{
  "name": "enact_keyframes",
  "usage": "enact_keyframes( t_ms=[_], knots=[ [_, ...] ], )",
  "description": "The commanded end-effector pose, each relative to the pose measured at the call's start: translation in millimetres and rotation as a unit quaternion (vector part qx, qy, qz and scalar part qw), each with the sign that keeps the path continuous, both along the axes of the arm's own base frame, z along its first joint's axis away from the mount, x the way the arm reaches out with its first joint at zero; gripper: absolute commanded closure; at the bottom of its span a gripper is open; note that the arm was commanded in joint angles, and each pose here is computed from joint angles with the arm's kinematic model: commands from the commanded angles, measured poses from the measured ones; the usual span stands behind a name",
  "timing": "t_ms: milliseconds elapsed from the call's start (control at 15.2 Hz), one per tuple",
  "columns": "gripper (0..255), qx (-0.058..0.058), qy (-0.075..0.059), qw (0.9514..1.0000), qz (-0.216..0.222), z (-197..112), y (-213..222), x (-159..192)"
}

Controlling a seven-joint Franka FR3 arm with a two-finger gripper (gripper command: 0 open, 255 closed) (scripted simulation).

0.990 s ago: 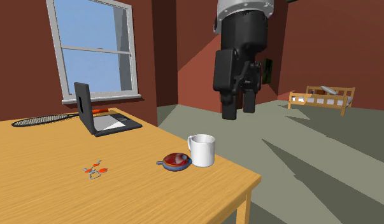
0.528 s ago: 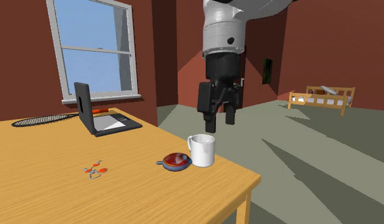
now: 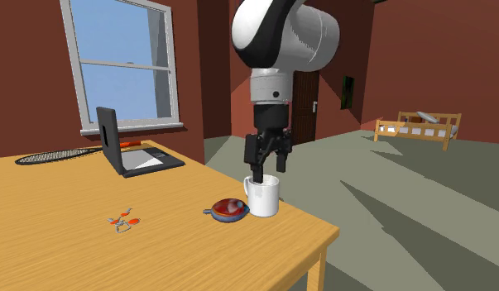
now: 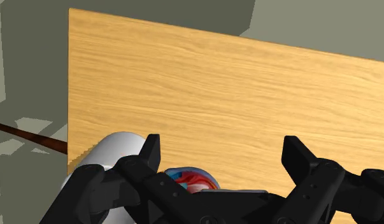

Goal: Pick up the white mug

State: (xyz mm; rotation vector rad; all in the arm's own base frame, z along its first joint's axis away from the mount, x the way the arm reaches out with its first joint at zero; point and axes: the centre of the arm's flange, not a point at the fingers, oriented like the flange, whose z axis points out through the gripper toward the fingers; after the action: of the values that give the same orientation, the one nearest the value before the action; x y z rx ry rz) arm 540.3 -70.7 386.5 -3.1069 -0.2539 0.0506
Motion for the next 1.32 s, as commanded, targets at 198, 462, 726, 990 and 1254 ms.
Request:
enact_keyframes(
  t_ms=[198,462,726,990,1254],
  knots=[
    [0,-0.005,-0.005,1.0000,-0.004,-32,-25,51],
    [0,-0.009,-0.009,0.9999,-0.006,-57,-46,91],
    [0,-0.011,-0.010,0.9999,-0.008,-75,-56,111],
    [0,-0.011,-0.010,0.9999,-0.008,-96,-56,111],
    [0,-0.011,-0.010,0.9999,-0.008,-110,-56,111]
  ],
)
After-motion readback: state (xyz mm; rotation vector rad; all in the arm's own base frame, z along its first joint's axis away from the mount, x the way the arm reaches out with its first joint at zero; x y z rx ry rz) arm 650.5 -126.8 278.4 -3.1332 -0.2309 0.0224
